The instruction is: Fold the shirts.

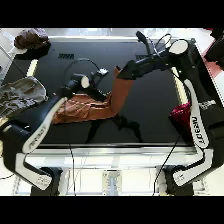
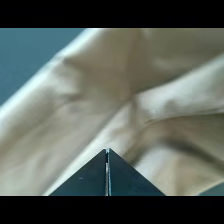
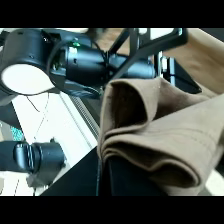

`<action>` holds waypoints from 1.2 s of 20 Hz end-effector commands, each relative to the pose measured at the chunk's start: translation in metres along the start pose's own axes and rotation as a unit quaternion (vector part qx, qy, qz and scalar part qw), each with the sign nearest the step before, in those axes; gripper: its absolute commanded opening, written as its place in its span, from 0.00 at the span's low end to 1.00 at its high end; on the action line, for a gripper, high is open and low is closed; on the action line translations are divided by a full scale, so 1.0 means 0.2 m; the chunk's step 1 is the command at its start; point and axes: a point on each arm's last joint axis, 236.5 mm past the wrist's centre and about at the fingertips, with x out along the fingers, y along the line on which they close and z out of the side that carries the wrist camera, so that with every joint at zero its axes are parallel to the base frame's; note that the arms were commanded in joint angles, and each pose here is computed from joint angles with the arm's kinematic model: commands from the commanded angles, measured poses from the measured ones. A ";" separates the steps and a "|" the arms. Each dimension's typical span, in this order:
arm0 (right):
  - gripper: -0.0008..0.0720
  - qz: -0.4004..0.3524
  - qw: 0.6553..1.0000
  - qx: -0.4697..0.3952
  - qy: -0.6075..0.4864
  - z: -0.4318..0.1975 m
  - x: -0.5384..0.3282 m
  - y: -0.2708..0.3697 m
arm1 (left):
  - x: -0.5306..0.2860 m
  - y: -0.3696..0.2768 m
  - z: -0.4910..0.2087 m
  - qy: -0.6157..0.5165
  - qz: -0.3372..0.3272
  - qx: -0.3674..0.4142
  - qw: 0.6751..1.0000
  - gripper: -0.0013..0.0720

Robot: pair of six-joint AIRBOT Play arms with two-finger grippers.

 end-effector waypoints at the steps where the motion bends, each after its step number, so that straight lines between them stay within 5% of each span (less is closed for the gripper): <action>1: 0.03 0.010 0.999 -0.026 -0.027 0.07 0.16 0.17 | -0.37 0.31 -0.03 -0.021 0.059 -0.034 0.997 0.03; 8: 0.03 0.040 0.995 -0.056 -0.066 0.06 0.78 0.48 | -1.07 0.87 -0.22 -0.111 0.163 -0.175 0.965 0.03; 12: 0.06 0.028 0.981 -0.049 -0.185 0.19 1.10 0.55 | -1.13 0.93 -0.30 -0.104 0.172 -0.195 0.960 0.03; 13: 0.31 0.024 0.973 -0.045 -0.226 0.26 1.12 0.57 | -1.12 0.91 -0.32 -0.096 0.168 -0.196 0.961 0.03; 14: 0.66 0.029 0.968 -0.031 -0.248 0.28 1.12 0.61 | -1.11 0.90 -0.33 -0.090 0.164 -0.196 0.963 0.03; 15: 0.74 0.040 0.969 -0.025 -0.242 0.27 1.12 0.65 | -1.11 0.90 -0.33 -0.089 0.163 -0.196 0.963 0.03; 19: 0.72 0.015 0.985 -0.110 -0.129 0.15 1.03 0.60 | -1.11 0.90 -0.33 -0.089 0.164 -0.197 0.963 0.03; 24: 0.67 -0.191 0.979 -0.078 0.005 0.08 0.54 -0.22 | -1.11 0.90 -0.33 -0.089 0.163 -0.198 0.963 0.03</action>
